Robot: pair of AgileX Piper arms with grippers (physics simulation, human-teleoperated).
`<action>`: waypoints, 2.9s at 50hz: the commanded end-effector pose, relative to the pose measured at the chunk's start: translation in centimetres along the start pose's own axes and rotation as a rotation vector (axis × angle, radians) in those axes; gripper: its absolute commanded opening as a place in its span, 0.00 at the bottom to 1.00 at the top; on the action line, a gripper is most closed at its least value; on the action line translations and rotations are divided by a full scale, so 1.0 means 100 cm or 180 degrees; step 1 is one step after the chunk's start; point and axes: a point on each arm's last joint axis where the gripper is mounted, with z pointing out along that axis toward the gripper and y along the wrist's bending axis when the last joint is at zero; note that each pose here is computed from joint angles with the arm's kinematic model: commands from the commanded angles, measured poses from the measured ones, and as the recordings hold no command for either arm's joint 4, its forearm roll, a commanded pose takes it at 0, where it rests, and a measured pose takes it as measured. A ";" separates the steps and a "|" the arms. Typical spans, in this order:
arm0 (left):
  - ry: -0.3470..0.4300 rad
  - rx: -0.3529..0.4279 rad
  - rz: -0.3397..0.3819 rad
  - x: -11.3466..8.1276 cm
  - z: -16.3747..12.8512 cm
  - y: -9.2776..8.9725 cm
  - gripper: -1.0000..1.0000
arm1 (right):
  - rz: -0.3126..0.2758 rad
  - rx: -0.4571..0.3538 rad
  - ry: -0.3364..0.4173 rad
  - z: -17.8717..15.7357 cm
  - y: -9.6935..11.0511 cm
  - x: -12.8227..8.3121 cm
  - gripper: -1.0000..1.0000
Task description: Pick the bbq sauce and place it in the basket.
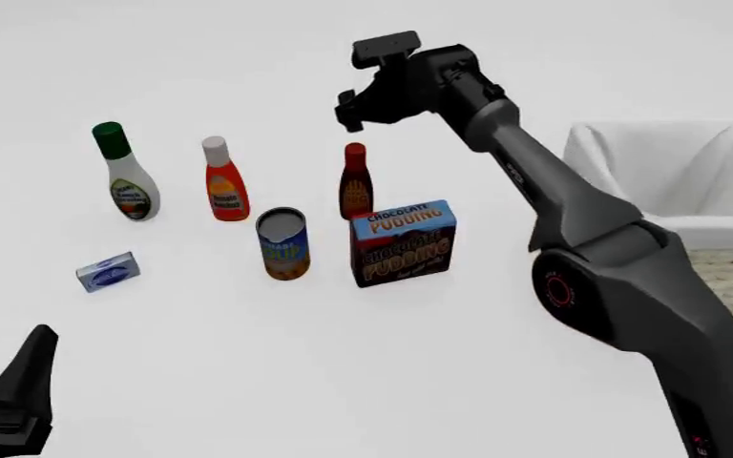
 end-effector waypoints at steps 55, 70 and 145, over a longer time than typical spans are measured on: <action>0.0000 0.0000 0.0000 0.000 0.000 0.000 1.00 | 0.0033 -0.0023 0.0349 0.059 0.005 0.054 1.00; 0.0000 0.0000 0.0000 0.000 0.000 0.000 1.00 | 0.0037 -0.0019 0.0399 0.071 0.005 0.061 1.00; 0.0000 0.0000 0.0000 0.000 0.000 0.000 1.00 | -0.0140 -0.0084 -0.0212 -0.043 0.018 -0.035 0.00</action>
